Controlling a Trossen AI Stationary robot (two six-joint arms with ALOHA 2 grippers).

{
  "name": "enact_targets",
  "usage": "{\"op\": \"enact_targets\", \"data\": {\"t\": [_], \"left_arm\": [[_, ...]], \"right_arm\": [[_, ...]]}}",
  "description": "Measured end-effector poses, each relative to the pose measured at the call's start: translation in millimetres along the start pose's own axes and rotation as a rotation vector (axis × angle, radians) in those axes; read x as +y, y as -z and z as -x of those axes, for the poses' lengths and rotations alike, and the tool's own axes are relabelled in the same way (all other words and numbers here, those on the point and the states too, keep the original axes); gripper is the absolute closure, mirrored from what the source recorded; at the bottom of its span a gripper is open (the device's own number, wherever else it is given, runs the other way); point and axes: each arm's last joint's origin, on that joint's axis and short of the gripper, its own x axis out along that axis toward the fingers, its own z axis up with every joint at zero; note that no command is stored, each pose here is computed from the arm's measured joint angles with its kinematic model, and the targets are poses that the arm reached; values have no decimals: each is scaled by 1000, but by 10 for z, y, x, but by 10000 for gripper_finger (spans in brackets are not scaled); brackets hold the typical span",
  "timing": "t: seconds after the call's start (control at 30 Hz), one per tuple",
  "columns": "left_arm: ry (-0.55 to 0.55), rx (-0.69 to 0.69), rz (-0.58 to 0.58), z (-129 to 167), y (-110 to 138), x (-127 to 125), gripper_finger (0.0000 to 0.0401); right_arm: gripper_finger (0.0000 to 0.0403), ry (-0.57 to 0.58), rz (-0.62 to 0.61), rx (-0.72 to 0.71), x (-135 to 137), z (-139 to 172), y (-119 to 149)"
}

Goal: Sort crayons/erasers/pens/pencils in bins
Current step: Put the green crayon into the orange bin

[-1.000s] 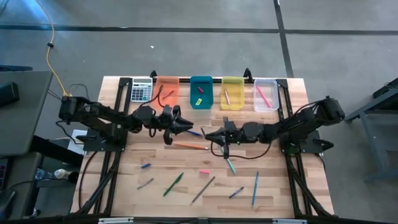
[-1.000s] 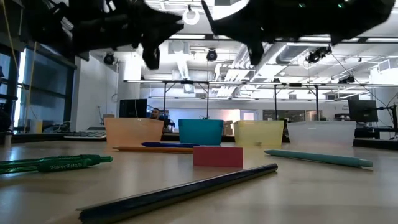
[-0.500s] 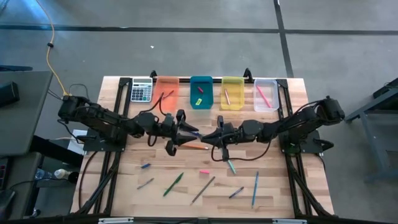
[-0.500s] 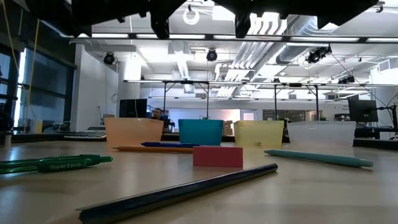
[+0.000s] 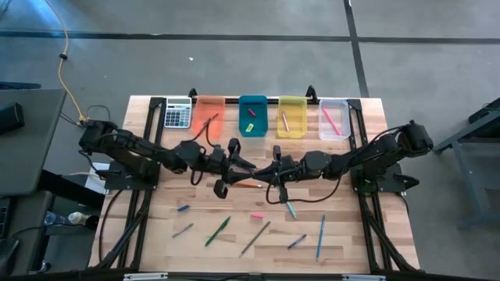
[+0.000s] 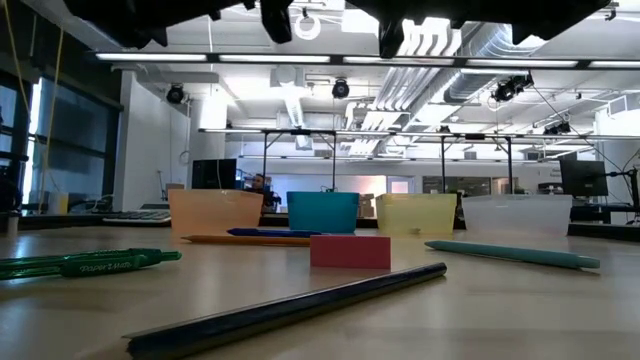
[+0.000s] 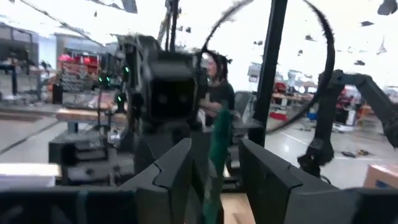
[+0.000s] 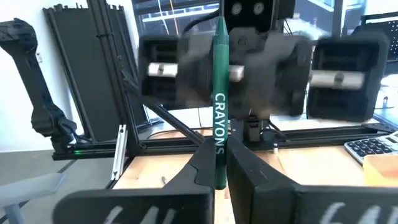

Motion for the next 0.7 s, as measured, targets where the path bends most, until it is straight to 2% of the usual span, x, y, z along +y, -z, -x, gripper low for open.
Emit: {"op": "enact_targets", "data": {"t": [0.17, 0.43, 0.53, 0.7], "left_arm": [[39, -37, -5, -61, 26, 2, 305], [52, -64, -39, -51, -35, -7, 385], [46, -63, -40, -48, -35, 14, 391], [57, -60, -48, -44, -37, 41, 389]], "right_arm": [[400, 0, 0, 0, 1, 0, 0], [398, 6, -21, -14, 5, 0, -16], [376, 12, -19, -12, 3, 0, -14], [308, 27, -22, -1, -8, 0, -2]]}}
